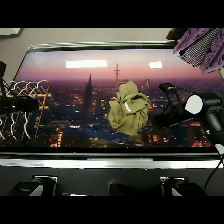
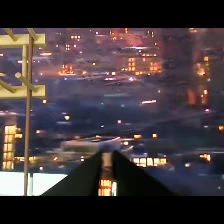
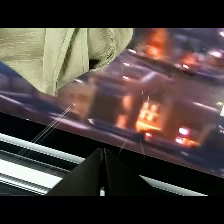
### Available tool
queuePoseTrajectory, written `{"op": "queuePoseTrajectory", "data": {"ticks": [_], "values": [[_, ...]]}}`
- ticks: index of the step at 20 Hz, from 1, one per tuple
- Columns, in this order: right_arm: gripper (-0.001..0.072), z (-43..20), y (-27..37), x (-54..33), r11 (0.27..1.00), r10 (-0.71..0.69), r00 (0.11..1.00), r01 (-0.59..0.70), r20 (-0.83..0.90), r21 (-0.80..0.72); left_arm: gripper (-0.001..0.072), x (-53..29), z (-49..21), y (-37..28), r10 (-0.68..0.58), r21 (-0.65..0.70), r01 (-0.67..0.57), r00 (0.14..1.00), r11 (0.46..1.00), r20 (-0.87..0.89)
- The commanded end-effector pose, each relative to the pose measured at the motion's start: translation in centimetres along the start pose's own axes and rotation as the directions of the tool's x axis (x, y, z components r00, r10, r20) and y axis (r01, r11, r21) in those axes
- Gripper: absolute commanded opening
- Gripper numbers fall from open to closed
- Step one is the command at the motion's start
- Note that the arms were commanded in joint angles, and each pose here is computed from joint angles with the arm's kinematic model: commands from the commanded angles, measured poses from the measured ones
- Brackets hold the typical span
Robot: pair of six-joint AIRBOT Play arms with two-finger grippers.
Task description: Fold the clothes and pants, and hang the long-sleeved shirts on hangers.
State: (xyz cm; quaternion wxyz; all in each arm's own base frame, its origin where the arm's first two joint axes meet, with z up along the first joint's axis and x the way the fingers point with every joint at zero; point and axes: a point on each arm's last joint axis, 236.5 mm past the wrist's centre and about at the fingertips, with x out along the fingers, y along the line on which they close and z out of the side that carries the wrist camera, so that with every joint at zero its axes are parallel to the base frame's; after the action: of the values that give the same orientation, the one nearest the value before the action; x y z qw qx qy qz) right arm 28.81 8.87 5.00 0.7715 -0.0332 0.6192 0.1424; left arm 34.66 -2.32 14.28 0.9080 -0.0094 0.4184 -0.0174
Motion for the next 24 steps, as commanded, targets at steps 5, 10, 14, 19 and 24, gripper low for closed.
{"op": "queuePoseTrajectory", "data": {"ticks": [5, 10, 14, 19, 24], "values": [[0.0032, 0.0, 0.0, 0.0, 1.000, 0.001, 1.000, -0.001, 0.000, 0.000, 0.0676, 8.0, -3.1, -10.2, -0.420, -0.279, 0.361, 0.887, 0.890, -0.193], [0.0032, 0.0, 0.0, 0.0, 1.000, 0.000, 1.000, 0.000, 0.001, 0.000, 0.0675, 17.1, -6.7, -20.7, -0.691, -0.484, 0.534, 0.684, 0.693, -0.235], [0.0032, 0.8, 0.0, 0.0, 1.000, -0.002, 0.999, 0.002, 0.034, 0.001, 0.0675, 20.9, -10.8, -25.0, -0.718, -0.556, 0.495, 0.624, 0.668, -0.308], [0.0233, 2.0, 0.0, -0.1, 1.000, -0.003, 0.996, 0.001, 0.086, 0.029, 0.0676, 21.5, -12.2, -29.2, -0.727, -0.540, 0.513, 0.606, 0.667, -0.322], [0.0426, 6.1, -0.4, -0.7, 0.989, -0.016, 0.966, -0.022, 0.256, 0.145, 0.0676, 22.0, -11.9, -28.9, -0.718, -0.559, 0.491, 0.623, 0.668, -0.309]]}}
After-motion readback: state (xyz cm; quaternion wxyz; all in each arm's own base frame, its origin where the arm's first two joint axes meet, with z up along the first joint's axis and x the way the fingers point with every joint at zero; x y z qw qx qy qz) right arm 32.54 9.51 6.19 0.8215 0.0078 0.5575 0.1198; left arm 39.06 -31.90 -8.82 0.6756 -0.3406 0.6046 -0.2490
